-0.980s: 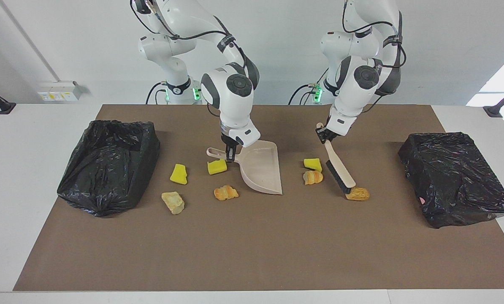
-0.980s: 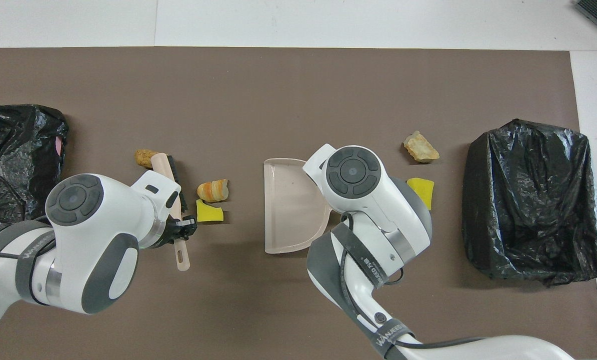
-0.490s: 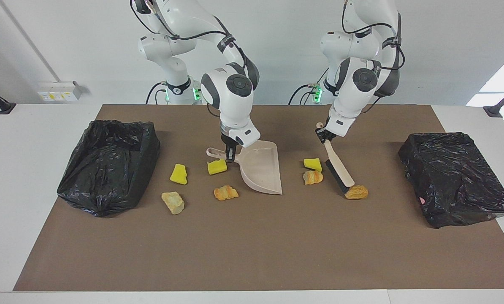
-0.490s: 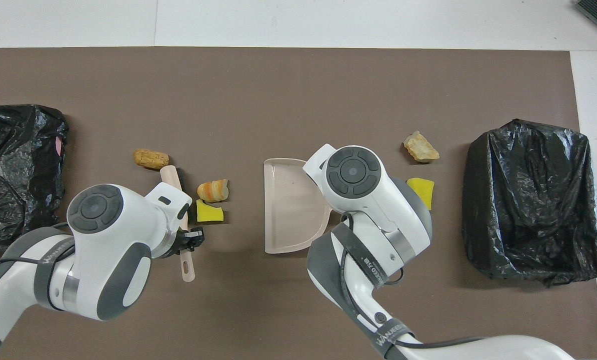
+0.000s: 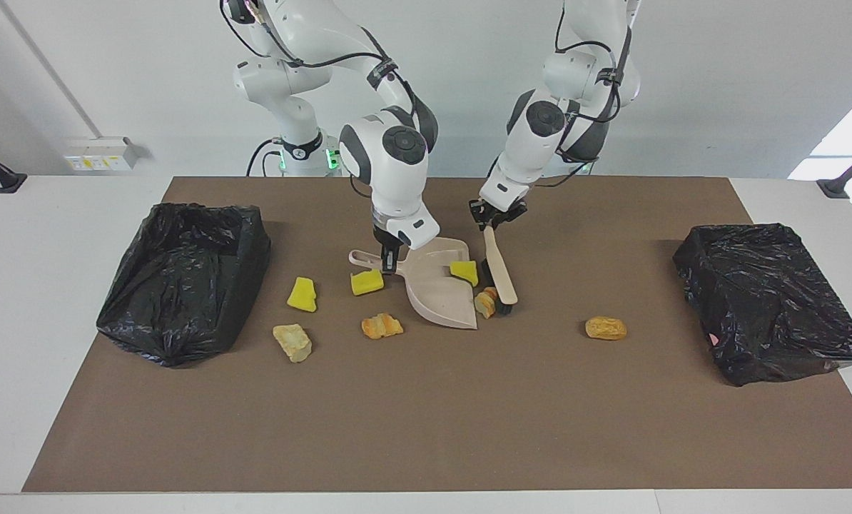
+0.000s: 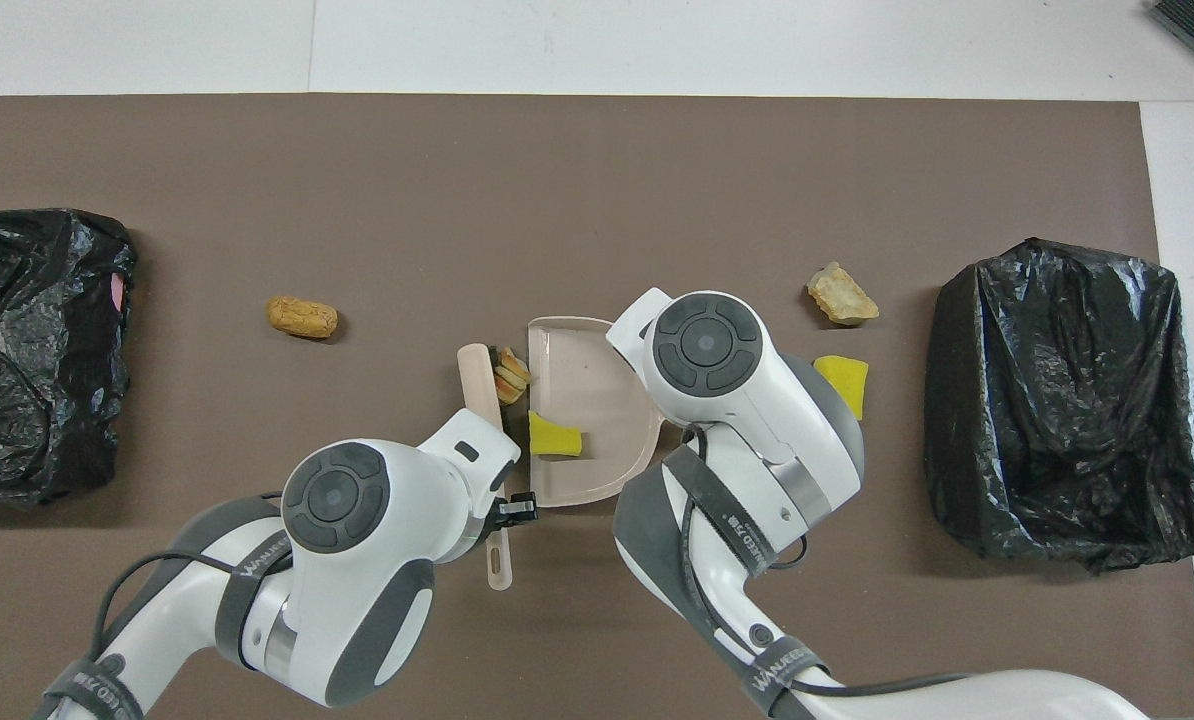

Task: Sweep and dump trash in bin
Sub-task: 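Sweep crusts and sponges into the dustpan with the left gripper's brush, then draw the brush back toward the far crust with the left gripper, then sweep the far crust into the dustpan with the left gripper, then carry the dustpan over the black bag with the right gripper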

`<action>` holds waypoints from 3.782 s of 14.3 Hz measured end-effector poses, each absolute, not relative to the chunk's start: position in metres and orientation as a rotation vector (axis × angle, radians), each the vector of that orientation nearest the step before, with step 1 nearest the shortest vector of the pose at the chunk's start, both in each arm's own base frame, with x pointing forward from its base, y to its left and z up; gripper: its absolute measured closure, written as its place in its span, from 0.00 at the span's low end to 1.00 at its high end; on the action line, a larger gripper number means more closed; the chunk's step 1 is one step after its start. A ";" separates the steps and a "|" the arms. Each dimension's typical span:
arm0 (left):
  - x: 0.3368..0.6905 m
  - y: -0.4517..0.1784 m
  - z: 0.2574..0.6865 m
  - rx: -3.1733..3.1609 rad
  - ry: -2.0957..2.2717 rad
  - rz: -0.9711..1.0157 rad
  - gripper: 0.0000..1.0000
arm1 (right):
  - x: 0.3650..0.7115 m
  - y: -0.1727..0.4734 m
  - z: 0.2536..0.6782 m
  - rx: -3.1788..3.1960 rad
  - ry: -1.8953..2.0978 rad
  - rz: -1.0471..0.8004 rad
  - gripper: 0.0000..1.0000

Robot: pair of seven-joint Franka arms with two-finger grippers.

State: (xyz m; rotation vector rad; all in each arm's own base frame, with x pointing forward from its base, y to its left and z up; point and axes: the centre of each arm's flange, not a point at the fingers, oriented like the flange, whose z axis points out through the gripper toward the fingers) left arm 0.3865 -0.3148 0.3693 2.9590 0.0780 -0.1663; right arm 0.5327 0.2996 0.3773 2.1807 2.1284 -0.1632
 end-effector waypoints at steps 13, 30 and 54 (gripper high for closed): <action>0.456 -0.240 0.430 3.069 0.190 -0.164 0.74 | 0.533 0.299 0.377 2.181 2.128 -0.160 0.69; 0.525 -0.059 0.355 3.186 -0.246 -0.189 0.74 | 0.533 0.298 0.376 2.182 2.127 -0.158 0.69; 0.399 -0.308 0.371 3.063 -0.190 -0.293 0.74 | 0.543 0.281 0.366 2.158 2.155 -0.105 0.69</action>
